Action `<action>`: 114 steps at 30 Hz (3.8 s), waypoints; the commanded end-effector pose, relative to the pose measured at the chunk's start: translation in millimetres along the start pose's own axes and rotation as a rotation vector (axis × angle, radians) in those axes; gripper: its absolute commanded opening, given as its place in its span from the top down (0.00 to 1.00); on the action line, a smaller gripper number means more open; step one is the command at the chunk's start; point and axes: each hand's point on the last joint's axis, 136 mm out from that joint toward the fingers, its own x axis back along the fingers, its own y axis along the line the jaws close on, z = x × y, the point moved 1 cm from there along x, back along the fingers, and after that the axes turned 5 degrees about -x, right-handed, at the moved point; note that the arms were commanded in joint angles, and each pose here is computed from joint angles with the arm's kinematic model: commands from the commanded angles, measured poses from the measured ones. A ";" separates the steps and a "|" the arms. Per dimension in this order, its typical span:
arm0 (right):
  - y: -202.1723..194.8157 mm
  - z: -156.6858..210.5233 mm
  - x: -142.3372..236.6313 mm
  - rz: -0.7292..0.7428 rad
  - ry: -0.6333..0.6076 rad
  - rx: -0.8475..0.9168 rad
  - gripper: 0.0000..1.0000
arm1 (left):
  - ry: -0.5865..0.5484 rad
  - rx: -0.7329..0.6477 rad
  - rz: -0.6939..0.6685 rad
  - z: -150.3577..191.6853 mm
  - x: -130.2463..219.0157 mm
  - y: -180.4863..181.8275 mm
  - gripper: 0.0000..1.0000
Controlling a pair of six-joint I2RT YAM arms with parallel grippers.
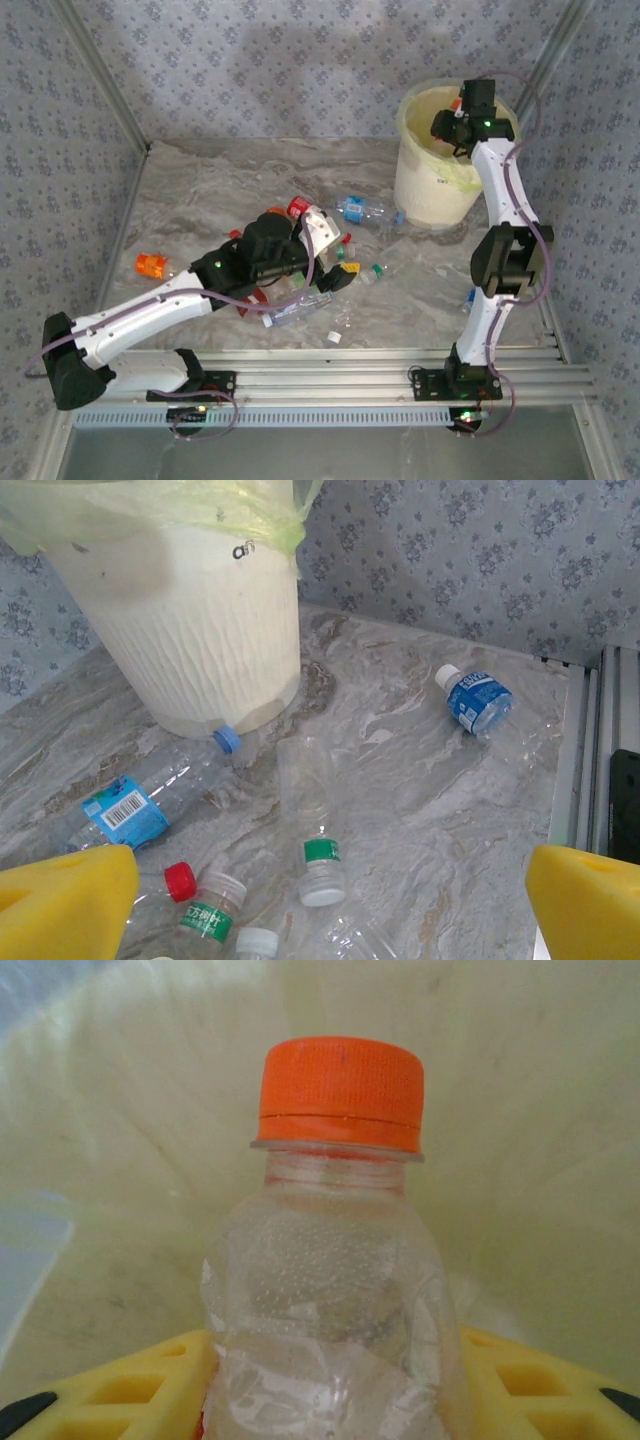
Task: Put the plastic bottles in the bin
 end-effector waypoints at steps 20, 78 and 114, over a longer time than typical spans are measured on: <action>-20.0 67.1 -40.9 0.043 0.325 -0.022 0.44 | -0.004 -0.046 0.055 -10.9 -2.8 -10.8 0.00; 22.8 -28.0 160.3 -0.131 -0.210 -0.033 0.22 | -0.012 -0.061 0.008 -15.1 5.3 -4.6 0.00; 28.2 304.4 198.8 -0.365 0.309 0.004 0.20 | 0.104 -0.143 -0.001 5.5 -5.3 -1.2 0.00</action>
